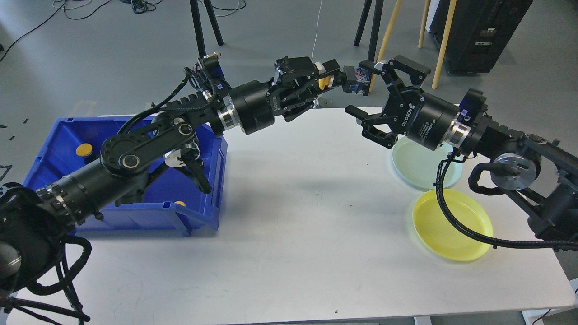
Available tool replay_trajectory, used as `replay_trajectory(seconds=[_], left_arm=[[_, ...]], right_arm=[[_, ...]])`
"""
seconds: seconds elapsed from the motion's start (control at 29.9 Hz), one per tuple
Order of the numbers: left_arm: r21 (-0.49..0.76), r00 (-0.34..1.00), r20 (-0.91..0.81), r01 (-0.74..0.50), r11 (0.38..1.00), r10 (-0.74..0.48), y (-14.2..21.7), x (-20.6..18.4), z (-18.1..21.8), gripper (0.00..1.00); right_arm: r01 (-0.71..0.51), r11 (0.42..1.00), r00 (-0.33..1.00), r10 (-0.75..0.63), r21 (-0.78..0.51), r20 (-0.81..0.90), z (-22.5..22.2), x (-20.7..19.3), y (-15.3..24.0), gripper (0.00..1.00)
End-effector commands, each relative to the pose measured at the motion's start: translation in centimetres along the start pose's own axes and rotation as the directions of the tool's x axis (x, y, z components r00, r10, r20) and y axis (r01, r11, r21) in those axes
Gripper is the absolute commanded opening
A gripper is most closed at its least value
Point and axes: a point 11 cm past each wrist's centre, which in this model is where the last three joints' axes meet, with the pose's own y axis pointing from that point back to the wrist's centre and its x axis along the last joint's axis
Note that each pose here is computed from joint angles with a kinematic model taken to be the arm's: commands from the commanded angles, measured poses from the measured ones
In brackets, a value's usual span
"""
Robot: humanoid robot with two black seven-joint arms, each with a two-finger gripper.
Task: Pass button and place on color plate
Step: 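Close the right gripper on the button and open the left gripper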
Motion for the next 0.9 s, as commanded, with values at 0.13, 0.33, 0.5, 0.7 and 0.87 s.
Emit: replay_trajectory(seconds=[0.13,0.33,0.5,0.7,0.87], left_arm=[[0.001,1.0,0.0,0.0,1.0,0.0,0.0,0.0,0.0,0.09],[0.002,1.0,0.0,-0.001,1.0,0.001,0.0,0.0,0.0,0.09],[0.004,1.0,-0.002,0.003,1.0,-0.003,0.0,-0.1,-0.2,0.1],[-0.011,1.0,-0.015,0.005,1.0,-0.005,-0.3,-0.4,0.0,0.82],[-0.036,0.998,-0.058,-0.015,0.999,0.013,-0.4,-0.4,0.2,0.95]], right_arm=[[0.022,1.0,1.0,-0.022,-0.015,-0.022,-0.3,-0.5,-0.9,0.65],[0.029,0.999,0.999,-0.03,-0.031,-0.031,0.0,-0.6,-1.1,0.15],[0.038,0.999,0.999,-0.038,-0.028,-0.025,0.2,-0.9,-1.4,0.01],[0.027,0.999,0.999,-0.027,-0.019,-0.025,-0.2,-0.6,-1.1,0.01],[0.01,1.0,1.0,-0.01,-0.018,-0.007,0.3,-0.2,-0.5,0.0]])
